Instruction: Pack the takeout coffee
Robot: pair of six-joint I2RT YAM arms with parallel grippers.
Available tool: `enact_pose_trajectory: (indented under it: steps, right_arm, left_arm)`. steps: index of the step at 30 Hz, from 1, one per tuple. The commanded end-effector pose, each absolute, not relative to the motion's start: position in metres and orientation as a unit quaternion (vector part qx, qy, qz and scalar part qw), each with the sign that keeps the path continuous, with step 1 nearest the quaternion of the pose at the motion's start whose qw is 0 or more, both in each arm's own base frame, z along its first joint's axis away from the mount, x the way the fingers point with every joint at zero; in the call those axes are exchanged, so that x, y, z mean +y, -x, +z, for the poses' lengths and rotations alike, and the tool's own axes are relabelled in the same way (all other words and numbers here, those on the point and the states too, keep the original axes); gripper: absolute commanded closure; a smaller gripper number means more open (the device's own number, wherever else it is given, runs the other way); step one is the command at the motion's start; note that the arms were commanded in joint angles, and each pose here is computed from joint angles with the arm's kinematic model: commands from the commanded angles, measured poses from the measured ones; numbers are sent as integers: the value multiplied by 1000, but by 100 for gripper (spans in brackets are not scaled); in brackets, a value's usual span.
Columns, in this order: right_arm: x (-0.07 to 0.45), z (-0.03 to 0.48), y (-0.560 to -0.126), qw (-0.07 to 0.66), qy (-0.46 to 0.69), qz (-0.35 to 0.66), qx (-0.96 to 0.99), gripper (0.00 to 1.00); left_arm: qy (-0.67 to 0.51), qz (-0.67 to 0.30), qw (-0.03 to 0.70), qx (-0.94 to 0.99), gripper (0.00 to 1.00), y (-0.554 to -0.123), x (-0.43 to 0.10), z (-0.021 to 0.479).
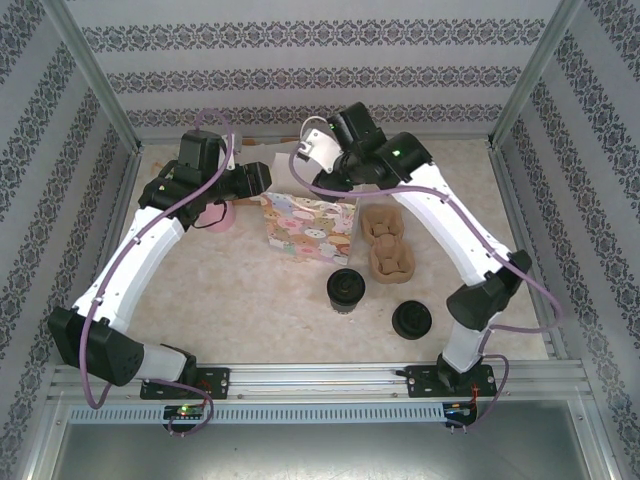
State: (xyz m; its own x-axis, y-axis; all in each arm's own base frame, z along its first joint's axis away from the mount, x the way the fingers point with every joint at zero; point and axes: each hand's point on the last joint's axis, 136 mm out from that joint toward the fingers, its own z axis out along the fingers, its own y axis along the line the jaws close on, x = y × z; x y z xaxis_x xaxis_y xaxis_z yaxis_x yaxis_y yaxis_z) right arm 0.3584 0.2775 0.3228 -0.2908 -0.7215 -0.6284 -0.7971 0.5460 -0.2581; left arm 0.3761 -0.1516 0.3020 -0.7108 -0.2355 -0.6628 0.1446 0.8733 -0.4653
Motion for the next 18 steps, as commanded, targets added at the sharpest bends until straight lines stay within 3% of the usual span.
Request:
enact_pose_trajectory:
  steps: [1,6,11,18]
  right_arm:
    - [273,357,-341,404,452,68,793,42]
    - [253,385,-315,455,424,75,779,41]
    - [228,391,-283,490,400,80,770,32]
    - [202,342,-234,444,384,115,801,30]
  left_arm:
    - [10,-255,405,878,38,-373,-152,315]
    - [6,-264,407,874,36,-369,-154,318]
    - [8,-275,402,873,35,-364,-155,318]
    - [22,-251,392,885,35,-348,-143,312]
